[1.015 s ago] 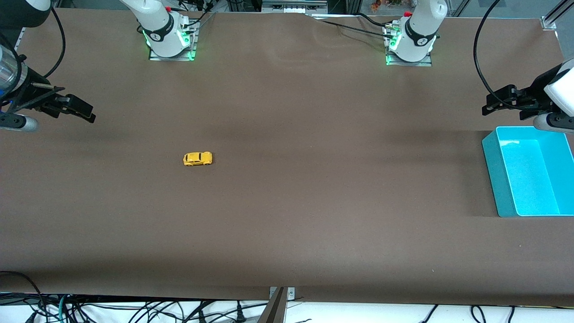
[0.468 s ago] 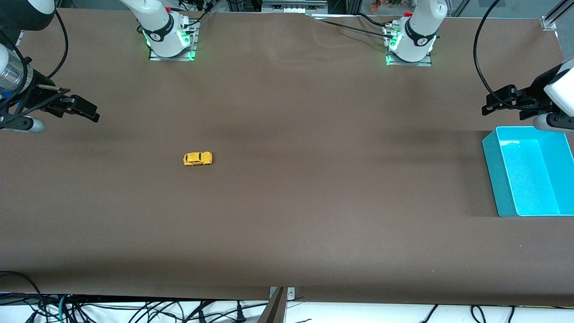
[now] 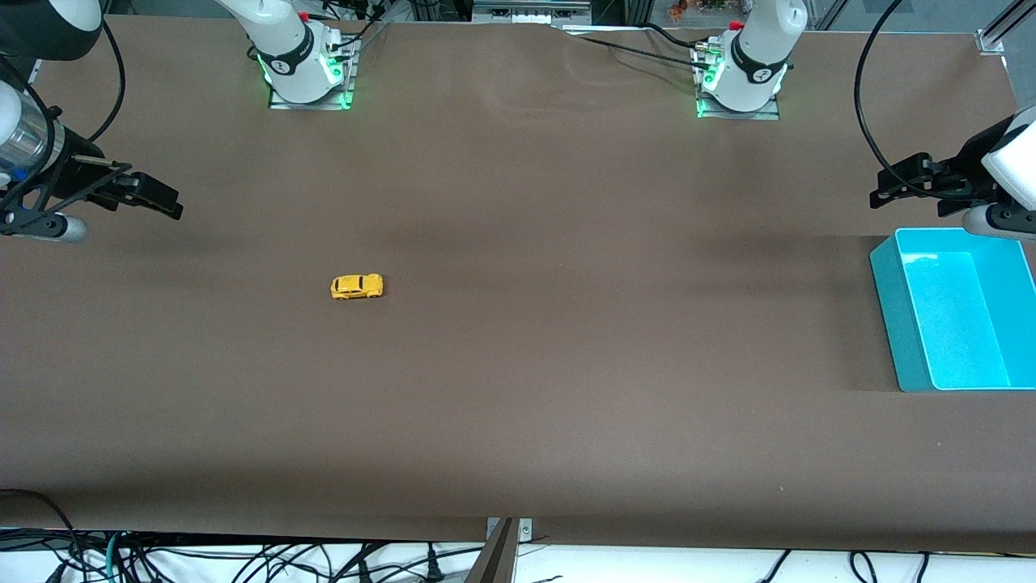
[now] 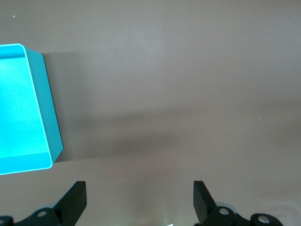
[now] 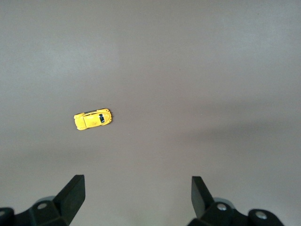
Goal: Wind and store yellow beetle car
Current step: 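Reach the open right gripper over the yellow beetle car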
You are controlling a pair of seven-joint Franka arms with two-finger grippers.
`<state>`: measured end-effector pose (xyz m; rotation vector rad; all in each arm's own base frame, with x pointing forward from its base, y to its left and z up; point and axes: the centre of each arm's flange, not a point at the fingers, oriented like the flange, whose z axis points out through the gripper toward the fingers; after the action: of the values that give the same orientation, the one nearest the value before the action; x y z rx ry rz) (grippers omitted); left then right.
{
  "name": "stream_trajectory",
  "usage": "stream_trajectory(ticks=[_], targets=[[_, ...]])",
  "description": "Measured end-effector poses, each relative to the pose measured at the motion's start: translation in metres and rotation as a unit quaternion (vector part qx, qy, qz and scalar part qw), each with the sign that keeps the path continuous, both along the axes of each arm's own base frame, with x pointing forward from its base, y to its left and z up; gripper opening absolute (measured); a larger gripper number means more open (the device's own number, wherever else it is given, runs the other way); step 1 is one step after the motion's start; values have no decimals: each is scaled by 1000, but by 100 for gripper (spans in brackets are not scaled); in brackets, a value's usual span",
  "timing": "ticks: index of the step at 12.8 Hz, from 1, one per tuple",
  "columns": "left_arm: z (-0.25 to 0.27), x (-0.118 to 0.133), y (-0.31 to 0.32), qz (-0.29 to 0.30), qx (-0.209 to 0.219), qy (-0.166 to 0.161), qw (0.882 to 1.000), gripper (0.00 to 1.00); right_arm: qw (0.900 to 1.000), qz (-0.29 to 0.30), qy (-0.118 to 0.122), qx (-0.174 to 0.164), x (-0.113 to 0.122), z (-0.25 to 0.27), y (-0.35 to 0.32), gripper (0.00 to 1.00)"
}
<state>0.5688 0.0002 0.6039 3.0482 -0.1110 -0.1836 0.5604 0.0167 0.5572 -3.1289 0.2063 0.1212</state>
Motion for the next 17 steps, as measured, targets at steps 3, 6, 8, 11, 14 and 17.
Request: stream_trajectory(ticks=[3, 6, 8, 11, 14, 17], targets=[[0, 0, 0, 0, 0, 0, 1000, 100, 1000, 13, 0, 0, 0, 0, 14, 100], [0, 0, 0, 0, 0, 0, 1000, 100, 998, 57, 4, 2, 1, -5, 22, 100], [0, 0, 0, 0, 0, 0, 1000, 100, 990, 140, 18, 9, 6, -20, 26, 100], [0, 0, 0, 0, 0, 0, 1000, 100, 955, 292, 44, 29, 15, -51, 31, 100], [0, 0, 0, 0, 0, 0, 1000, 100, 901, 426, 65, 51, 18, -77, 49, 100], [0, 0, 0, 0, 0, 0, 1000, 100, 843, 530, 72, 63, 3, -106, 109, 100]])
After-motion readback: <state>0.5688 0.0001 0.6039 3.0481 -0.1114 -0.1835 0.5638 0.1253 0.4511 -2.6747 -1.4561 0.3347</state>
